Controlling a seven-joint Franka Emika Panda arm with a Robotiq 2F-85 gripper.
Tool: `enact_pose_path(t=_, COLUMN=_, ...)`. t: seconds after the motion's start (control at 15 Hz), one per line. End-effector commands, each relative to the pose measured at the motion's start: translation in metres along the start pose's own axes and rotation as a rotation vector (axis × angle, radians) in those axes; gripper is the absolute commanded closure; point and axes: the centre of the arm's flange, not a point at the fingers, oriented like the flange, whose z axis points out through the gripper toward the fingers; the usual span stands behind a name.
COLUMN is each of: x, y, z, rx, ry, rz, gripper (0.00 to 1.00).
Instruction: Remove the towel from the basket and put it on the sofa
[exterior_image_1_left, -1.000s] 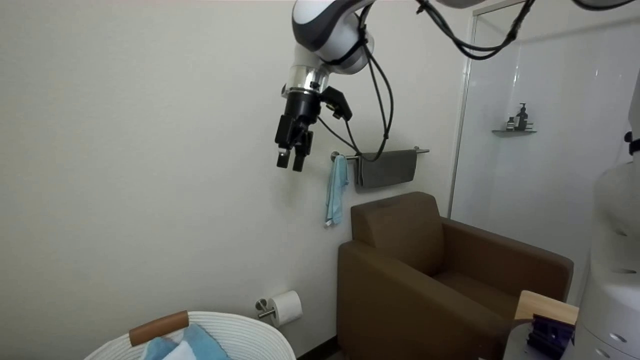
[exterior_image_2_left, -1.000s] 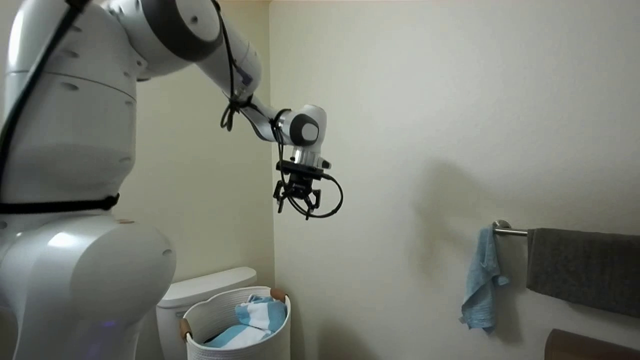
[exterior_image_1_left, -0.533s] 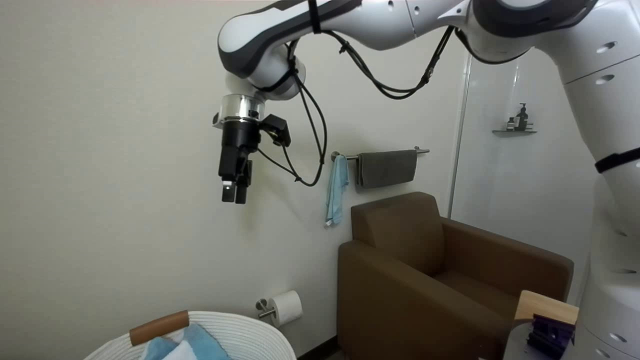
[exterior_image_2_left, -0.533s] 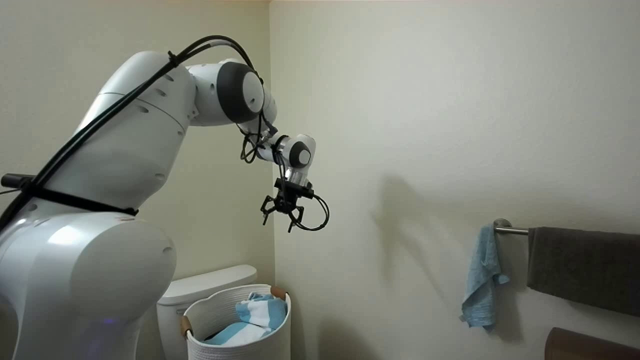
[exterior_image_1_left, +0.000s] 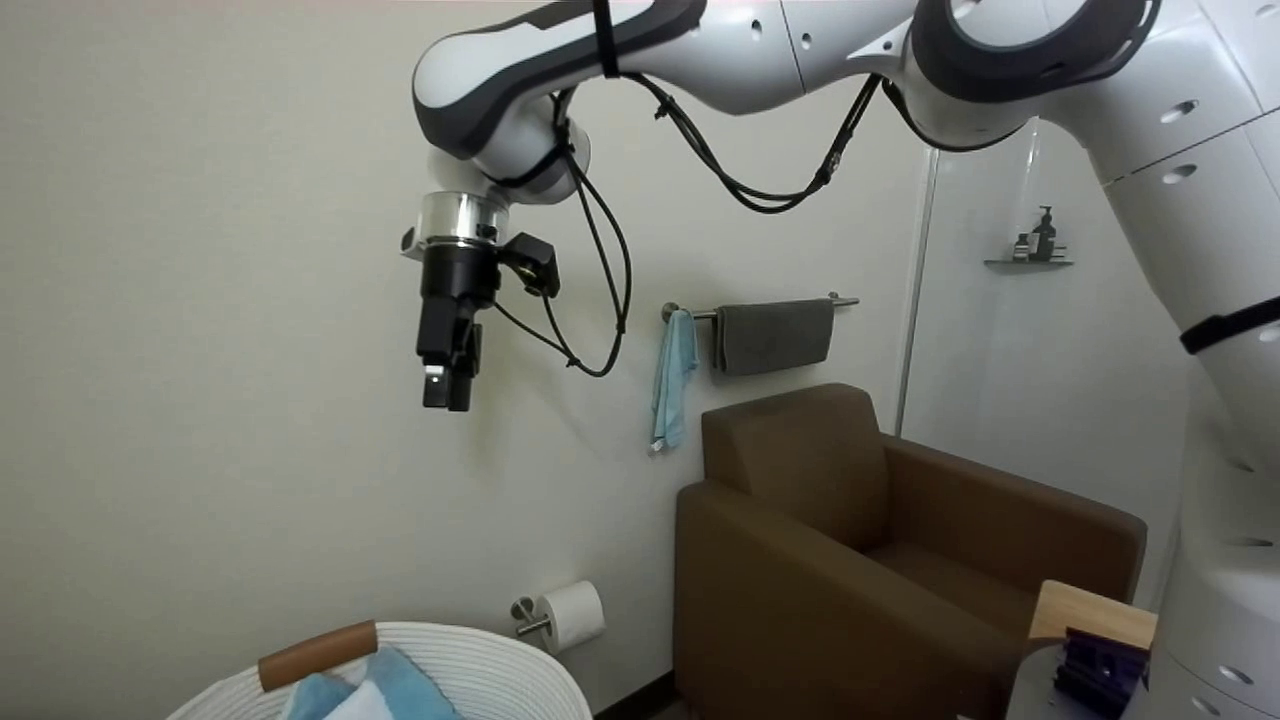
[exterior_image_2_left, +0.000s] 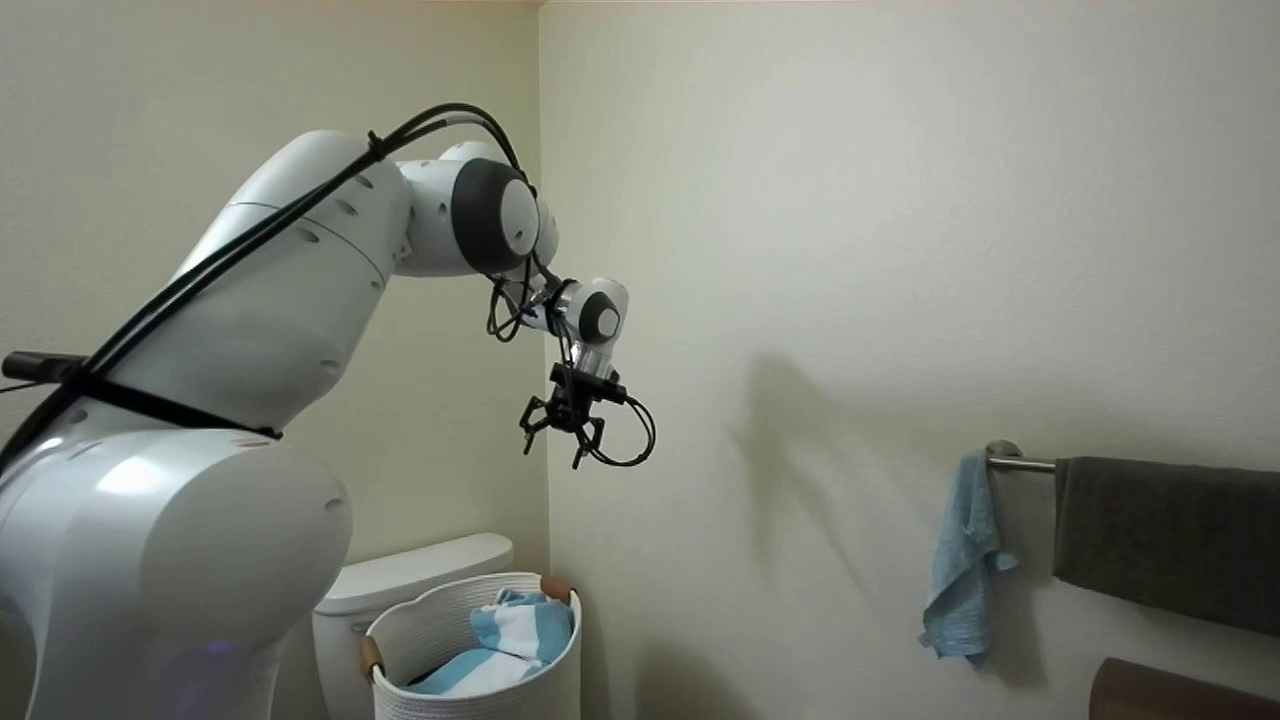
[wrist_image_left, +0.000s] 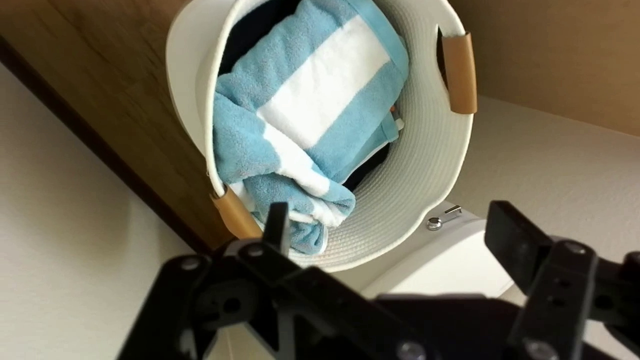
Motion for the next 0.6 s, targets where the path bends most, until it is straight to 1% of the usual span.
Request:
enact_pose_path(t=0.0, x=0.010, y=-0.051, z=0.022, rx=-0.090, ry=0.019, rz=-0.095, gripper=0.00)
enact_pose_path(t=0.13, x=0.022, y=-0.098, z=0.043, rx=-0.152, ry=0.007, rz=-0.193, gripper=0.00)
enact_pose_path(t=0.27, x=0.032, y=-0.144, z=0.071, rx=-0.209, ry=-0.026, rz=-0.292, gripper=0.00)
enact_pose_path(t=0.33, x=0.034, y=-0.164, z=0.087, rx=-0.222, ry=-0.057, rz=-0.334, gripper=0.00)
enact_pose_path(t=0.4, x=0.034, y=-0.181, z=0.106, rx=-0.224, ry=-0.108, rz=-0.376, gripper=0.00)
enact_pose_path(t=0.53, x=0.026, y=-0.203, z=0.143, rx=-0.234, ry=-0.173, rz=-0.427, gripper=0.00)
